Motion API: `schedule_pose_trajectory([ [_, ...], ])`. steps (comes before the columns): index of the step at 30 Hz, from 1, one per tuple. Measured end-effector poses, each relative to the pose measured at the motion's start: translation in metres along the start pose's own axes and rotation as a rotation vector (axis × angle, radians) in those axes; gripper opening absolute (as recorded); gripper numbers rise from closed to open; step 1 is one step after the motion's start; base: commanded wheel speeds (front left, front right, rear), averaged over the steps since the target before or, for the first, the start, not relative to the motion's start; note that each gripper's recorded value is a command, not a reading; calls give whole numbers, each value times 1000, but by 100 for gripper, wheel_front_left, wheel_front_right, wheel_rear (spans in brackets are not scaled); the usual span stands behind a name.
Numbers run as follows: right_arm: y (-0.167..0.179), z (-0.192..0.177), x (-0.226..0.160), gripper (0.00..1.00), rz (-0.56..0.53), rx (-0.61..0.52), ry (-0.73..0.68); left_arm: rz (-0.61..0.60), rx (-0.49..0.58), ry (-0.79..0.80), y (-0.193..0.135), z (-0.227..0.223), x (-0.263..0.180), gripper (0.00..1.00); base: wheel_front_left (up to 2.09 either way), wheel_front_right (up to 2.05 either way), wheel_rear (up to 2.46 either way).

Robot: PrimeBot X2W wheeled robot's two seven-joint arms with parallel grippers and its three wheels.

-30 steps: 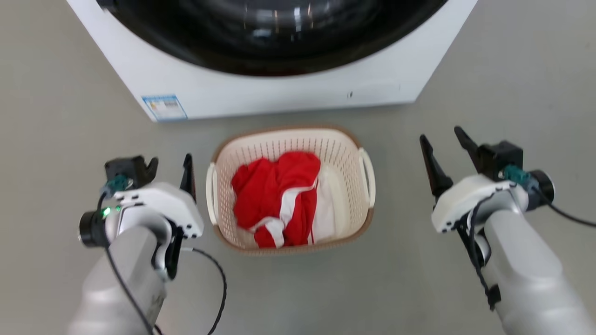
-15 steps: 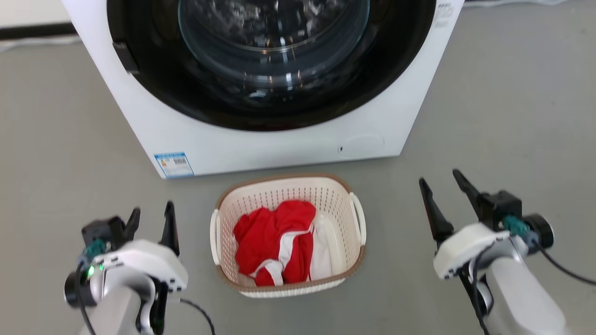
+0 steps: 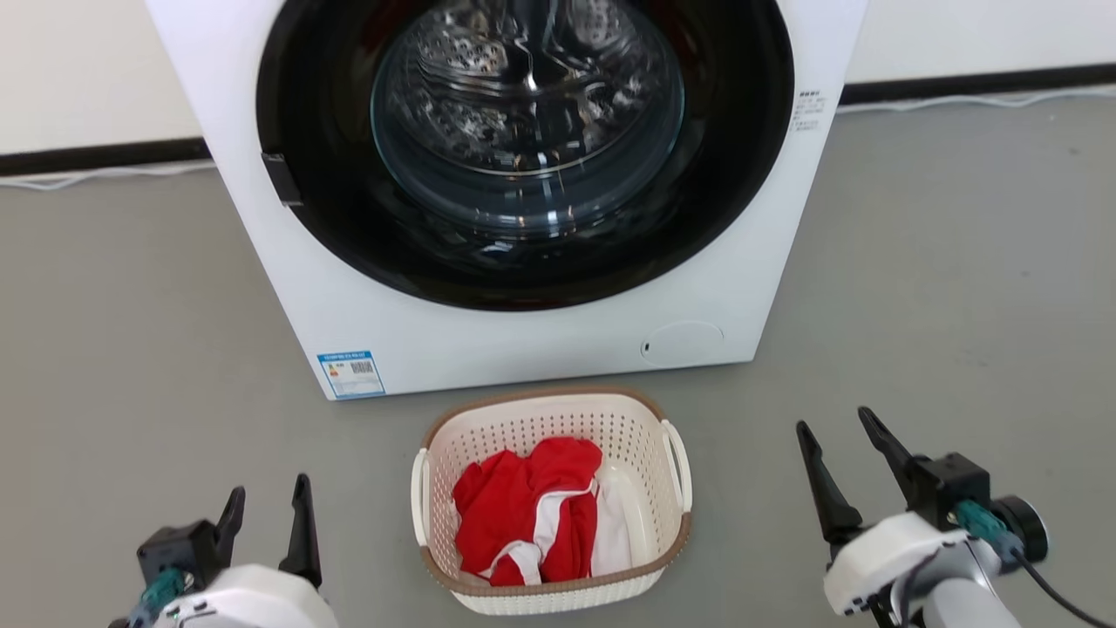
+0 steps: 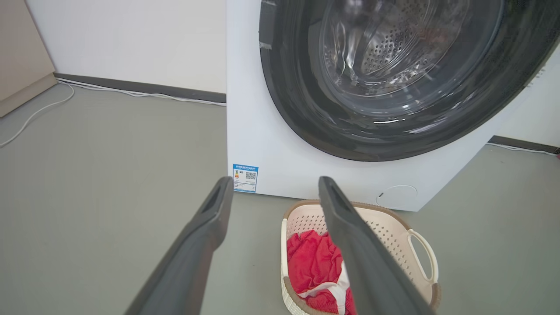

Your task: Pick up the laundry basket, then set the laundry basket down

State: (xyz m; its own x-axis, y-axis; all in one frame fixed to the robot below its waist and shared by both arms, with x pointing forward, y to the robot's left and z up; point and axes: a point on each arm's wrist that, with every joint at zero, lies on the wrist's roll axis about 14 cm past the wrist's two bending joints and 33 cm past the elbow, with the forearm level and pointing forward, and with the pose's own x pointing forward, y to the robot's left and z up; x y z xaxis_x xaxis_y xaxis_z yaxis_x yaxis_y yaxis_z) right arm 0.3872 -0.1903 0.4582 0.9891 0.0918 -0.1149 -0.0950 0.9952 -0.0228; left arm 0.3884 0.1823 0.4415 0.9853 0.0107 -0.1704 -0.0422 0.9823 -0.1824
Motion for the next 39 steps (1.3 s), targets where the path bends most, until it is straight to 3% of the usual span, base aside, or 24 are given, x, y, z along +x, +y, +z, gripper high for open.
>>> schedule_pose_trajectory([
  [11, -6, 7, -25, 100, -46, 20, -45, 31, -7, -56, 10, 12, -24, 100, 0, 0, 0],
  [12, -7, 8, -27, 0, -52, 21, -49, 33, -5, -57, 11, 12, -26, 0, 0, 0, 0],
  [19, -1, -31, -44, 0, -63, 73, 67, 67, -37, 57, 13, -27, -42, 0, 0, 0, 0],
  [39, -8, -28, -41, 0, -119, 313, 58, 99, -255, 101, 17, -32, -43, 0, 0, 0, 0],
])
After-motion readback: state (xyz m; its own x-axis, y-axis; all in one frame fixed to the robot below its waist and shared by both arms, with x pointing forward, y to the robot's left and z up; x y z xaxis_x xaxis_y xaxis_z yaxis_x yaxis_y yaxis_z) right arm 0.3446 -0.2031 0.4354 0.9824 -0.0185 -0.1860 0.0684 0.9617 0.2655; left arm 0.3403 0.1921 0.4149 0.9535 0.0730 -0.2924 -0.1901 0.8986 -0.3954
